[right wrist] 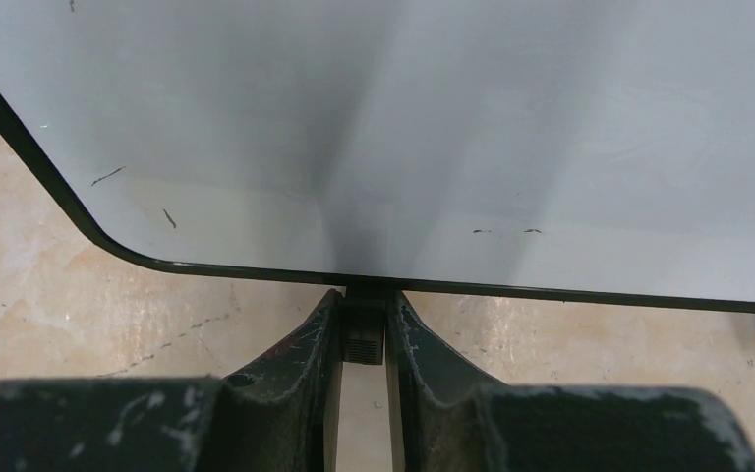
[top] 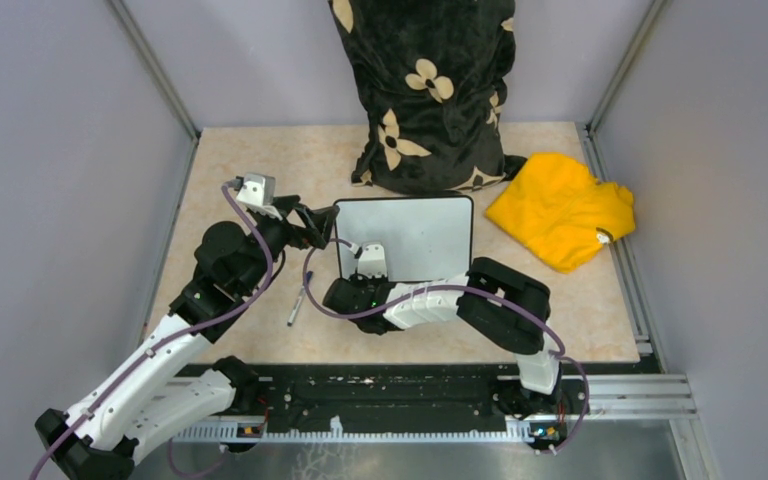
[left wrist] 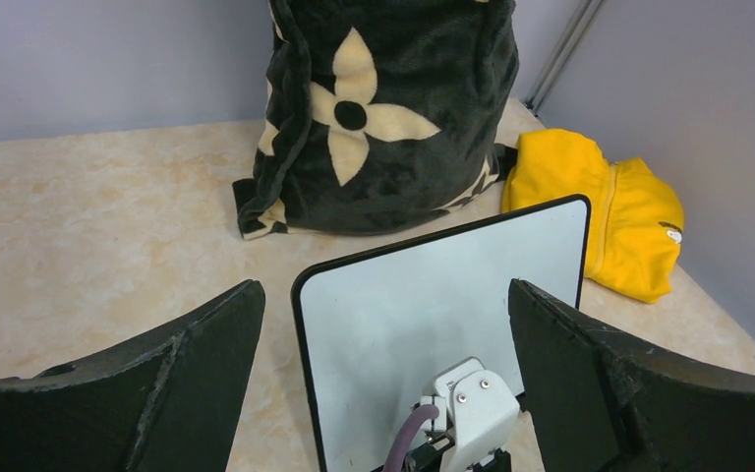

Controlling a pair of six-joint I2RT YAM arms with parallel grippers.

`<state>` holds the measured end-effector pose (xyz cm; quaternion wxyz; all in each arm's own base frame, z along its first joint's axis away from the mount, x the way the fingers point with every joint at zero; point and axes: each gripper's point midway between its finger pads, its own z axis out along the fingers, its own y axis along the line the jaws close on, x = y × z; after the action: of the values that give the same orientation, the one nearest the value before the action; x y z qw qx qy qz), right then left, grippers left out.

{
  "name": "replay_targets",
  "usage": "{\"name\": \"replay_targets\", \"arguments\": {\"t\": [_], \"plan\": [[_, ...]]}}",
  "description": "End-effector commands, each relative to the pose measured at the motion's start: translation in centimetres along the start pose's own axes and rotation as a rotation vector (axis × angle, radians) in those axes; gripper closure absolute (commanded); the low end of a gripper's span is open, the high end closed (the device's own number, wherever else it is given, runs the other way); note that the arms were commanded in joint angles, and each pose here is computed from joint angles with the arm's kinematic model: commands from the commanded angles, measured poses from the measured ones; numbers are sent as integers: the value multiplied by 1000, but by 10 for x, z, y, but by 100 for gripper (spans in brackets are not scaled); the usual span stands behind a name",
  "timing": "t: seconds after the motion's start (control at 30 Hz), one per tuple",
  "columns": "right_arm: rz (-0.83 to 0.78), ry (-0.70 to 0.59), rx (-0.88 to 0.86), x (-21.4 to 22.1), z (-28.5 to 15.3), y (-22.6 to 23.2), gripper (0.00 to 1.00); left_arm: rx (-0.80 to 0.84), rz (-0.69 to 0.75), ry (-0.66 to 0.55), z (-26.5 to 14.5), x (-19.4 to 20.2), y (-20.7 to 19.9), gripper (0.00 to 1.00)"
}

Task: Write a sentence on the whiteboard
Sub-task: Move the whiteboard to the center of the board.

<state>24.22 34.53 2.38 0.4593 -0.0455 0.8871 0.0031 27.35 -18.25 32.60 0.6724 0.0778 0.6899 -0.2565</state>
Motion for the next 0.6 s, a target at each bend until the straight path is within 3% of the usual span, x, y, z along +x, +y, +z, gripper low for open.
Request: {"name": "replay_targets", "arguments": {"t": [0.0, 0.2, 0.57], "plan": [[31, 14, -78, -3, -11, 26, 86, -1, -6, -38, -2, -9, -1, 1], [34, 4, -114, -9, -18, 26, 66, -2, -6, -40, -2, -9, 0, 1], [70, -76, -231, -41, -60, 24, 40, -61, -11, -63, -6, -14, 11, 1]]}}
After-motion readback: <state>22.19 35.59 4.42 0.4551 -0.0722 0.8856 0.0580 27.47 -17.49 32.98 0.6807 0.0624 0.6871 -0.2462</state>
